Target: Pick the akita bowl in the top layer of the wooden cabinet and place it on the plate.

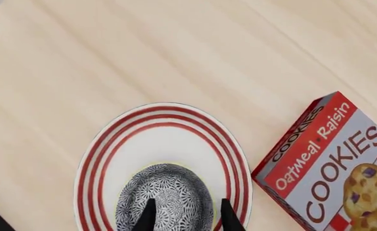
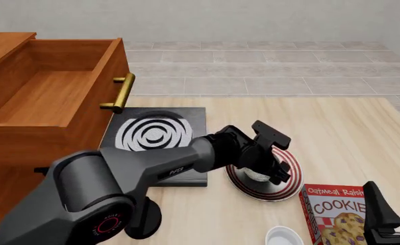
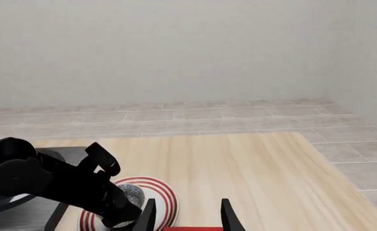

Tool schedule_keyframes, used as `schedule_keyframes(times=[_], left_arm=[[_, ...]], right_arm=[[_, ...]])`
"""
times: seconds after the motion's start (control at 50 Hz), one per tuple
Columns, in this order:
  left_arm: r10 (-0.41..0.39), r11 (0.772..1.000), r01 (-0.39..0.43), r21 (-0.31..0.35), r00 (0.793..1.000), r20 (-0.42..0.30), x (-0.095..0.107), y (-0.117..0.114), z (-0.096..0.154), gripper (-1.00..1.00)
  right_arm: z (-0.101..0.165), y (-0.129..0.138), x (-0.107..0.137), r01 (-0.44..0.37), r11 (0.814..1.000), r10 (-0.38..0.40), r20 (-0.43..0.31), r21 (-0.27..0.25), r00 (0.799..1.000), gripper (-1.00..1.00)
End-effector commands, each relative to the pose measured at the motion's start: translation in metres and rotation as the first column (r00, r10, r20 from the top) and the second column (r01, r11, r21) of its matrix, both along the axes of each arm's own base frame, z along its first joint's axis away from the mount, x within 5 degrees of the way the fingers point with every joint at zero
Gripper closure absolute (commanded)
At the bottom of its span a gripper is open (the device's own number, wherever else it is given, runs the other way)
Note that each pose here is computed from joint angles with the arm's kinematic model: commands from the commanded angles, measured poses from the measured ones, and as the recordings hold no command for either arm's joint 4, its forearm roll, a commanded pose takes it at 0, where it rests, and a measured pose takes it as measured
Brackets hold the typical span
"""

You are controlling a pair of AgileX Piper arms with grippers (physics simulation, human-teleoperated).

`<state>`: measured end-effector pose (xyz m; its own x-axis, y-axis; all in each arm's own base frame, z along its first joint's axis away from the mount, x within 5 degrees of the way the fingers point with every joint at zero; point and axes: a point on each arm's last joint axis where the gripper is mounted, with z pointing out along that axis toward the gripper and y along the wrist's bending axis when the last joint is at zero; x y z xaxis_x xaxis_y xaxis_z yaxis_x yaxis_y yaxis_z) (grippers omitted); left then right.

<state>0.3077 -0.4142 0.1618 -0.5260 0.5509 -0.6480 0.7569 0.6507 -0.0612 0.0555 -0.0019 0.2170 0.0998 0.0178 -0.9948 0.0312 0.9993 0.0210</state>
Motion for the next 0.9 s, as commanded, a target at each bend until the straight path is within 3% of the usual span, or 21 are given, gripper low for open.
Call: schedule_keyframes(times=[0.02, 0.52, 0.9], left_arm=[[-0.004, 1.0, 0.004, 0.002, 1.0, -0.003, -0.003, -0.002, 0.0, -1.0], [-0.023, 0.999, 0.023, -0.034, 1.0, 0.018, -0.015, -0.005, 0.034, -1.0], [-0.042, 0.995, 0.045, -0.091, 0.998, 0.038, -0.037, -0.006, 0.085, -1.0]], right_arm=[[0.0, 0.0, 0.0, 0.0, 1.0, 0.0, 0.0, -0.002, 1.0, -1.0], [0.0, 0.0, 0.0, 0.002, 1.0, -0.002, 0.003, -0.012, 1.0, -1.0], [0.001, 0.0, 0.0, 0.004, 1.0, -0.003, 0.006, -0.013, 1.0, -1.0]])
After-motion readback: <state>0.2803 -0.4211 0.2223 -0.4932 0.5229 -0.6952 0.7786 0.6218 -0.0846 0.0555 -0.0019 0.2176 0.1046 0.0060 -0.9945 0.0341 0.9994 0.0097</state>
